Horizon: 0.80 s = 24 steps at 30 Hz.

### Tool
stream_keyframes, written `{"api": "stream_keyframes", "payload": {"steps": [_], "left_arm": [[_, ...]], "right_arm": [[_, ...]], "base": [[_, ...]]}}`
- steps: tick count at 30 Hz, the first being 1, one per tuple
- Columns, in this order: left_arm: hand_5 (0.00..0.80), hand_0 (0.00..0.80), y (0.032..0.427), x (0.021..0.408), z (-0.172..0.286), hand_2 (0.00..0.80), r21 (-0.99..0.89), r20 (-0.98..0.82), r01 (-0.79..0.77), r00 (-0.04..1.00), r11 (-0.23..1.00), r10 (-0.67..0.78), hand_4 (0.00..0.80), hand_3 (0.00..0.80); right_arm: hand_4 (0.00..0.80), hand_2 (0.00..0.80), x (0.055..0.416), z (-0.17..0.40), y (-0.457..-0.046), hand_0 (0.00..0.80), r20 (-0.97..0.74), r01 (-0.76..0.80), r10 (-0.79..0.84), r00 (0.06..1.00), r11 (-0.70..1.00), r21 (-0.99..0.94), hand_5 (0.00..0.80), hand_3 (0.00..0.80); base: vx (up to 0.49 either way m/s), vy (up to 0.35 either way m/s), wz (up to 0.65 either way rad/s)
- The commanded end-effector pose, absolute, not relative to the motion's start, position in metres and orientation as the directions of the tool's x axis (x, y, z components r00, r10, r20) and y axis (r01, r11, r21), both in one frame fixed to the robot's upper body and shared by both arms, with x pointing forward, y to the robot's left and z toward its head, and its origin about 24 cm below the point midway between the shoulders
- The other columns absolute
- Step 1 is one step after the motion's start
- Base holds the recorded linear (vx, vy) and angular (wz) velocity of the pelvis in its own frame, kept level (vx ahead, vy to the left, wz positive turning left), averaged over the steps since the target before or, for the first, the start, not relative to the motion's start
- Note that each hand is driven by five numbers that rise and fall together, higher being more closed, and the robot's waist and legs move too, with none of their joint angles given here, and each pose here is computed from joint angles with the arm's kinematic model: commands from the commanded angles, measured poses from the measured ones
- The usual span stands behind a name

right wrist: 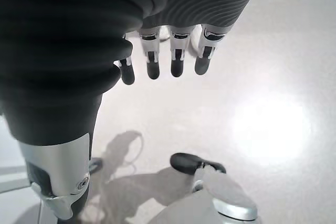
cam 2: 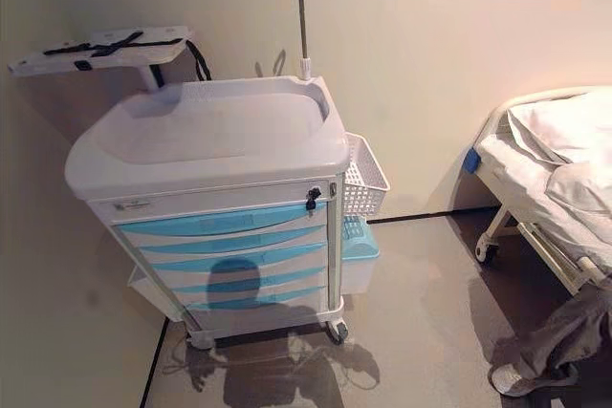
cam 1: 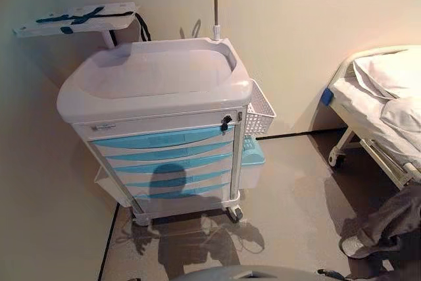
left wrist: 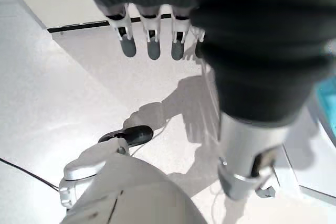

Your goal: Open the drawer and pick up the medicine

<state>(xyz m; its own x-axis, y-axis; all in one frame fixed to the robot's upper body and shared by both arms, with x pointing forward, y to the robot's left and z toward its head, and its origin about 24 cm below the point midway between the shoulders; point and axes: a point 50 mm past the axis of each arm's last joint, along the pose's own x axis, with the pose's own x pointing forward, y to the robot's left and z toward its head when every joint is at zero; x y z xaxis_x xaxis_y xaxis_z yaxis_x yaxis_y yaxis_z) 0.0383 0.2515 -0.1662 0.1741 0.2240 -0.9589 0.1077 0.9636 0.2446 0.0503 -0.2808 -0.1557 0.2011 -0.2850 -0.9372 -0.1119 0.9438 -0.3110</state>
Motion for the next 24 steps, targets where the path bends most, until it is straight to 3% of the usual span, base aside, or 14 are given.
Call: {"api": "stream_keyframes", "payload": {"steps": [1, 17, 24], "left_arm": [[0.0, 0.0, 0.252, 0.066, -0.163, 0.0, 0.255, -0.944, 0.103, 0.242, 0.961, 0.224, 0.0, 0.0], [0.0, 0.0, 0.251, 0.071, -0.162, 0.0, 0.254, -0.939, 0.081, 0.26, 0.964, 0.226, 0.0, 0.0], [0.0, 0.0, 0.246, 0.089, -0.16, 0.0, 0.244, -0.92, 0.043, 0.325, 0.969, 0.217, 0.0, 0.0]], "right_arm": [[0.0, 0.0, 0.068, -0.158, -0.268, 0.0, -0.942, -0.143, -0.252, 0.223, 0.947, -0.287, 0.0, 0.0], [0.0, 0.0, 0.069, -0.158, -0.268, 0.0, -0.941, -0.146, -0.25, 0.227, 0.947, -0.287, 0.0, 0.0], [0.0, 0.0, 0.072, -0.157, -0.268, 0.0, -0.937, -0.148, -0.256, 0.239, 0.944, -0.296, 0.0, 0.0]], "base": [[0.0, 0.0, 0.0], [0.0, 0.0, 0.0], [0.0, 0.0, 0.0]]}}
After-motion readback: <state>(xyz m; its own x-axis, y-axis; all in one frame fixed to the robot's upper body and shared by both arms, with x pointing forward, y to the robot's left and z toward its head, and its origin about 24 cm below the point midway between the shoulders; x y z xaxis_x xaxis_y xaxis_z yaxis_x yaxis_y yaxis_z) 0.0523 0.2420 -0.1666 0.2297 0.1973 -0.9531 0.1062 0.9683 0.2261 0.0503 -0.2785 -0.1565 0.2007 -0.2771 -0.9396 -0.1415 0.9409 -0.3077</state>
